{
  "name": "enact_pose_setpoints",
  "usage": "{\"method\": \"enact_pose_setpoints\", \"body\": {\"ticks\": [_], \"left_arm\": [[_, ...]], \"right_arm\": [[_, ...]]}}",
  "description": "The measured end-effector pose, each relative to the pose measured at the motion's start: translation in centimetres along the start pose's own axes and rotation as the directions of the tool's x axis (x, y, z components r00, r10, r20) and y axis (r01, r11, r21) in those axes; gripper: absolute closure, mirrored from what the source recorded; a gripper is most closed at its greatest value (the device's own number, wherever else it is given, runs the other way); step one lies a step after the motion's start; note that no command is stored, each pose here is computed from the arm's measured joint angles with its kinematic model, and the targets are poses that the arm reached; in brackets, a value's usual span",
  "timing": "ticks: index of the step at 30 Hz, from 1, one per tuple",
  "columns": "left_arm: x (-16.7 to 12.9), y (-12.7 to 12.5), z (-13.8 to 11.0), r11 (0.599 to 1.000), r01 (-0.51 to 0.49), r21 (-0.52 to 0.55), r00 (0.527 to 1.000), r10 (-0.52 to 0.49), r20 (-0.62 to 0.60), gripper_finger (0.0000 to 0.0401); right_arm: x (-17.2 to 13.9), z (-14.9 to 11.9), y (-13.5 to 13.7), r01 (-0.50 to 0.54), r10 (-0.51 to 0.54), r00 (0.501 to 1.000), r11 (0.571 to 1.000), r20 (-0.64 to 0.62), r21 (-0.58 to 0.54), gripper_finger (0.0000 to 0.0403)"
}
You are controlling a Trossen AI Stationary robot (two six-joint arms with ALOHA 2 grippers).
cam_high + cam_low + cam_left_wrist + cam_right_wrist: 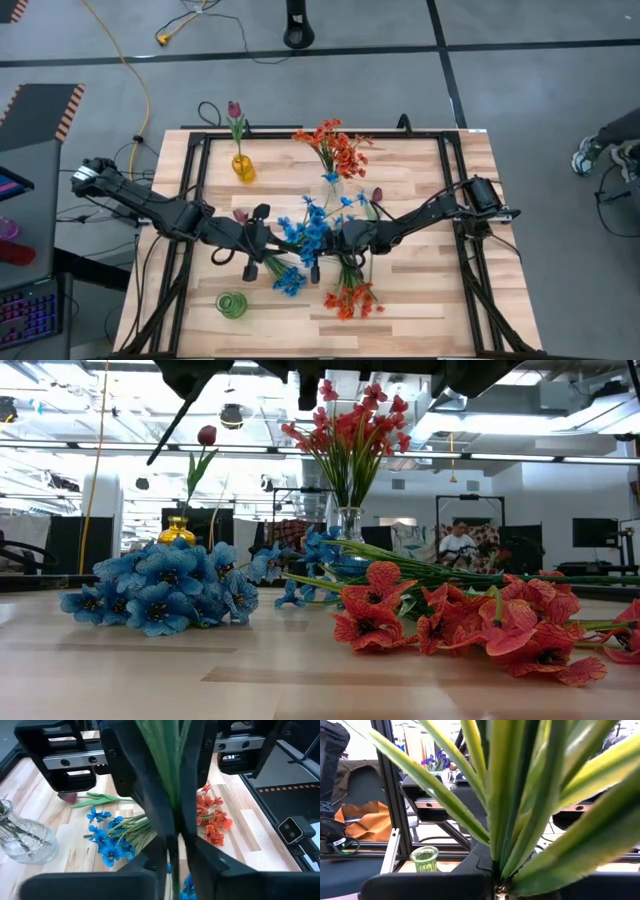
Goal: Sort flowers into vase by color
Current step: Put the top blue flowers into the green vase
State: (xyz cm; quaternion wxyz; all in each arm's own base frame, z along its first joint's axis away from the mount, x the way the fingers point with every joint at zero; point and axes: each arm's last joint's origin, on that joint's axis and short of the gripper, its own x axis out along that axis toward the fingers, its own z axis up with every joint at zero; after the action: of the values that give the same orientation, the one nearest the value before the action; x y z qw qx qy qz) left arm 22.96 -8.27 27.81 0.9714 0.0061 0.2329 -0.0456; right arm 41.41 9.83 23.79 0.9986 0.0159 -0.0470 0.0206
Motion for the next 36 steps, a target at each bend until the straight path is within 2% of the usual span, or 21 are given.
{"method": "enact_pose_setpoints", "body": {"ticks": [4, 12, 22, 25, 30, 36], "left_arm": [[0.0, 0.0, 0.0, 1.0, 0.0, 0.0, 1.0, 0.0, 0.001, 0.0394], [0.0, 0.0, 0.0, 1.0, 0.001, -0.001, 1.0, -0.001, 0.002, 0.0399], [-0.7, 0.1, 0.0, 0.999, -0.025, -0.029, 1.0, 0.025, -0.001, 0.04], [-1.9, 0.3, 0.1, 0.997, -0.05, -0.05, 0.999, 0.051, 0.003, 0.0401], [-4.3, 0.0, 0.2, 0.995, -0.076, -0.067, 0.996, 0.079, 0.045, 0.0401], [-7.5, -1.5, -0.3, 0.989, -0.12, -0.082, 0.988, 0.127, 0.091, 0.0401]], "right_arm": [[0.0, 0.0, 0.0, 0.0, 0.0, 1.0, 1.0, 0.004, -0.002, 0.0353], [0.0, 0.1, 0.0, -0.001, 0.001, 1.0, 1.0, 0.006, 0.001, 0.0312], [-0.1, -0.2, 0.0, 0.001, -0.002, 0.999, 1.0, -0.049, -0.013, 0.0163], [-0.4, -0.1, -0.1, 0.0, -0.003, 0.993, 1.0, -0.115, -0.026, 0.0136], [-1.0, 1.1, -0.1, 0.002, -0.005, 0.987, 1.0, -0.159, -0.017, 0.0127], [-1.3, 1.3, -0.2, 0.009, -0.007, 0.979, 1.0, -0.205, 0.009, 0.0127]]}}
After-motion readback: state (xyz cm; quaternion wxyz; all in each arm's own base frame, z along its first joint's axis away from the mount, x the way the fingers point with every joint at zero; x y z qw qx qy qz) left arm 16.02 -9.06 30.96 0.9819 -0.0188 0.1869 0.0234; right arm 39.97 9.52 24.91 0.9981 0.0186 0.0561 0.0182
